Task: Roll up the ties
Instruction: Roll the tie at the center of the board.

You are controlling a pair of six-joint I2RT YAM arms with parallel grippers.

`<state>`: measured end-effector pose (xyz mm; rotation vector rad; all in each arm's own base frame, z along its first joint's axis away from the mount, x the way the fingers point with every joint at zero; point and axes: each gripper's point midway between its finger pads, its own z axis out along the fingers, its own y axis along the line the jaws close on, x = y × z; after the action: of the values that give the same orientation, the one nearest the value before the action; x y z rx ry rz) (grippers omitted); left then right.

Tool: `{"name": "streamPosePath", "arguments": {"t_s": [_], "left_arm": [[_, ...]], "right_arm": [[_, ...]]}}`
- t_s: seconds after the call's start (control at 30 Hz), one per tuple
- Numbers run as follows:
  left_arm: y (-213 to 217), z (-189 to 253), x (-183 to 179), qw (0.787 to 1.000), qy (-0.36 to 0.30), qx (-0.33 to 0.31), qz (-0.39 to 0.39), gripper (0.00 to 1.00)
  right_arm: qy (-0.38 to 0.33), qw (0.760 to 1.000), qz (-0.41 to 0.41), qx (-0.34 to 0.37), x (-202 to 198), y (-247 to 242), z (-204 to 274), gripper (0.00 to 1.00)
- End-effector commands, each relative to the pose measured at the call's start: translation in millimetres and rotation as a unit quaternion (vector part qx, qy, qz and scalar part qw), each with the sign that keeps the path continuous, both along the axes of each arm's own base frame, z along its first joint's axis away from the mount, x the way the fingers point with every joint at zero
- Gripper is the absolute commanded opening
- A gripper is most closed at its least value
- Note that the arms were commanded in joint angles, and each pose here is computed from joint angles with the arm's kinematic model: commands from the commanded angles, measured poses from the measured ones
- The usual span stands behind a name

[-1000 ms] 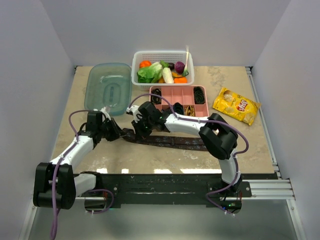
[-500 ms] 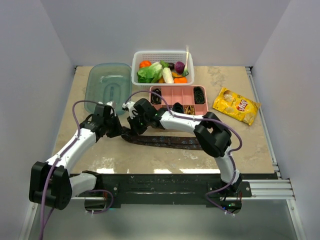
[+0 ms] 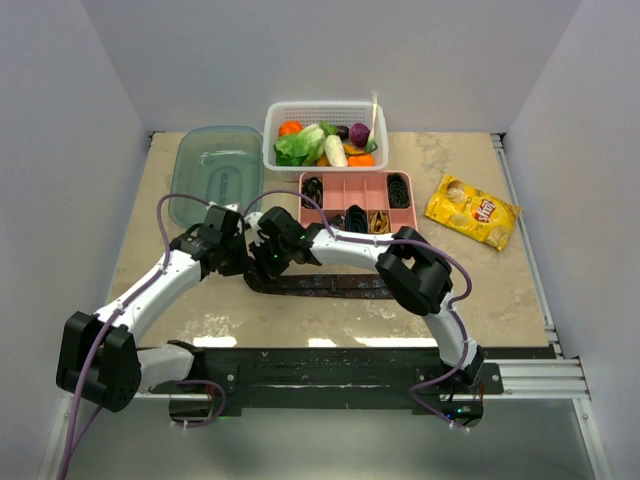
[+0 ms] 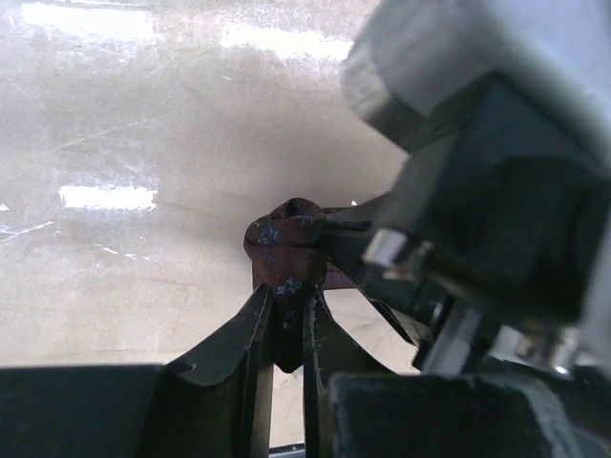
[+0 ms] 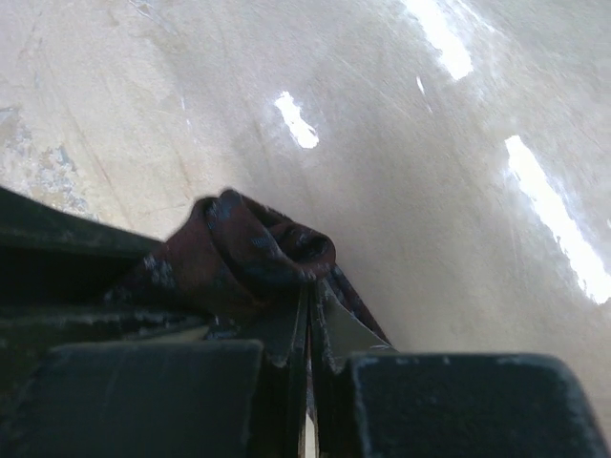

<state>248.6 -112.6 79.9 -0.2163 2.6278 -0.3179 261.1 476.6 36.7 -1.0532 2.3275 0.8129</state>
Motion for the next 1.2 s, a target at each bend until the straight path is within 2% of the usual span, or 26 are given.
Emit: {"name": "streamPosePath", "arguments": {"t_s": [0.0,0.27,0.6,0.83,1.17], "left_arm": [[9,15,13,0.998,-0.029,0.058,0.006,0.00],[8,13,9,0.991,-0.027,0.128,0.001,0.00],[9,2,-1,0.969,-0.019,0.246,0.007,0.00],[-2,-9,-10,0.958,-0.024,0.286,0.005,0.00],[-22,-22,-19,0.941,-0.026,0.337,-0.002,0.00]], "right_arm": [[-0.034,0.997,-0.042,0.058,13,0,62,0.00],[-0.057,0.992,-0.104,0.050,30,-38,85,0.00],[-0.063,0.981,-0.177,0.038,47,-91,96,0.00],[-0.049,0.971,-0.234,0.024,56,-137,86,0.00],[-0.044,0.966,-0.254,0.015,57,-161,80,0.00]]}}
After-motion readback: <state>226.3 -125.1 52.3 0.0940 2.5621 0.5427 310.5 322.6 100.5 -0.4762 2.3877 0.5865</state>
